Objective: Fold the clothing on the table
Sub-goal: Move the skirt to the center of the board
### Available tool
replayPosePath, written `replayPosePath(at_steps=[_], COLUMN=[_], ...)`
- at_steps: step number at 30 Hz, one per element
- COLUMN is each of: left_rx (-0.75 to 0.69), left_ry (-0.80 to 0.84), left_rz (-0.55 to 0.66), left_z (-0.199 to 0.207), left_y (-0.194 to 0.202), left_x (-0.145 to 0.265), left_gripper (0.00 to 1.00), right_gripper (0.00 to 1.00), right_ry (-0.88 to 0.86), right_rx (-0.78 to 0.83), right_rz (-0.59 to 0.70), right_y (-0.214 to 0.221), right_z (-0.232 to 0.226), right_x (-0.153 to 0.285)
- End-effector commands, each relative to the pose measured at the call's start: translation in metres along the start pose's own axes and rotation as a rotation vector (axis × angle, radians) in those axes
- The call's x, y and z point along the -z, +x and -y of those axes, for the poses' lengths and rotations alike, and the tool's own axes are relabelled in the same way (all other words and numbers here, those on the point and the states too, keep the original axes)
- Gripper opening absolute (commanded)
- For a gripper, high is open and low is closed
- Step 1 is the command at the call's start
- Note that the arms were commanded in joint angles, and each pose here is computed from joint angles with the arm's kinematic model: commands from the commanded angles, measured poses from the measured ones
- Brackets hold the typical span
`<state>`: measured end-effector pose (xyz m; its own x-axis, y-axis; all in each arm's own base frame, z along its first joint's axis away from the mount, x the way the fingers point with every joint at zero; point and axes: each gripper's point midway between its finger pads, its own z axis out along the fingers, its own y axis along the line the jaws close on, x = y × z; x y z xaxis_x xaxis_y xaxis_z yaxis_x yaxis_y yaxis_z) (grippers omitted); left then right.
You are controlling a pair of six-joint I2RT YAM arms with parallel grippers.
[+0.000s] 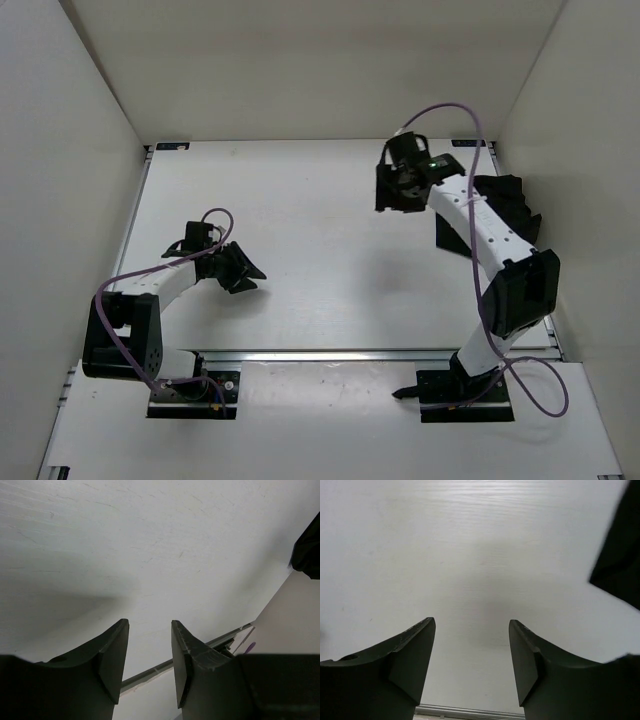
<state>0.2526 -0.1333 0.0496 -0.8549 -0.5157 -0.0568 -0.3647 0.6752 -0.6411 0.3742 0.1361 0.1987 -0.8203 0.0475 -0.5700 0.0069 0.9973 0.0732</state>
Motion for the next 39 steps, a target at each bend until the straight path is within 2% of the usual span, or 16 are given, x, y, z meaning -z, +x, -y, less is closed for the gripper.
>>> replayPosePath(at_steps=[1,4,6,7,9,13,18,22,23,24,25,28,30,32,34,39], left_rx=[-0.019,-0.018,-0.016,-0.013,-0.018,-0.015,-0.009,-0.019,-0.011,-0.015,-0.02,-0.014,-0.01,-0.014,-0.011,-0.027], left_ry=[0.024,0.026,0.033,0.025,0.032,0.028,0.024,0.018,0.022,0.025,0.021,0.026,0.027,0.042,0.05,0.082], left_rz=[0.004,0.008,0.006,-0.004,-0.007,-0.028,-0.022,-0.026,-0.025,-0.021,-0.025,-0.019,-0.026,-0.015,-0.008,0.137], left_z=[0.005,0.005,0.009,0.006,0.009,0.007,0.008,0.007,0.008,0.01,0.008,0.011,0.01,0.014,0.016,0.031], left_y=[0.001,0.001,0.0,0.003,0.004,0.008,0.006,0.006,0.006,0.006,0.007,0.006,0.007,0.002,0.0,-0.035], left_x=[0.002,0.003,0.002,0.001,-0.002,-0.009,-0.009,-0.009,-0.009,-0.008,-0.009,-0.008,-0.009,-0.006,-0.003,0.027], left_gripper=[0.51,0.5,0.51,0.51,0.51,0.51,0.51,0.51,0.51,0.5,0.51,0.51,0.51,0.5,0.51,0.51], right_gripper=[0.58,0.57,0.6,0.69,0.7,0.71,0.7,0.67,0.49,0.06,0.0,0.0,0.0,0.0,0.0,0.0], right_ry=[-0.056,-0.009,0.062,0.088,0.169,0.311,0.373,0.386,0.4,0.403,0.378,0.211,0.056,-0.155,-0.375,-0.654], right_rx=[0.03,-0.022,-0.111,-0.13,-0.224,-0.284,-0.294,-0.29,-0.287,-0.283,-0.271,-0.203,-0.149,-0.057,0.053,0.105], right_rz=[0.038,-0.003,-0.021,-0.036,-0.041,-0.099,-0.21,-0.232,-0.215,-0.206,-0.179,-0.036,0.099,0.171,0.293,0.485], right_y=[-0.002,0.005,0.006,0.012,0.017,0.034,0.053,0.051,0.046,0.043,0.034,-0.007,-0.048,-0.081,-0.127,-0.154], right_z=[-0.026,0.008,0.061,0.08,0.139,0.206,0.227,0.227,0.229,0.228,0.22,0.171,0.133,0.065,0.002,-0.074], right_x=[-0.008,-0.018,-0.03,-0.037,-0.04,-0.061,-0.094,-0.111,-0.111,-0.112,-0.11,-0.093,-0.062,-0.029,0.032,0.151])
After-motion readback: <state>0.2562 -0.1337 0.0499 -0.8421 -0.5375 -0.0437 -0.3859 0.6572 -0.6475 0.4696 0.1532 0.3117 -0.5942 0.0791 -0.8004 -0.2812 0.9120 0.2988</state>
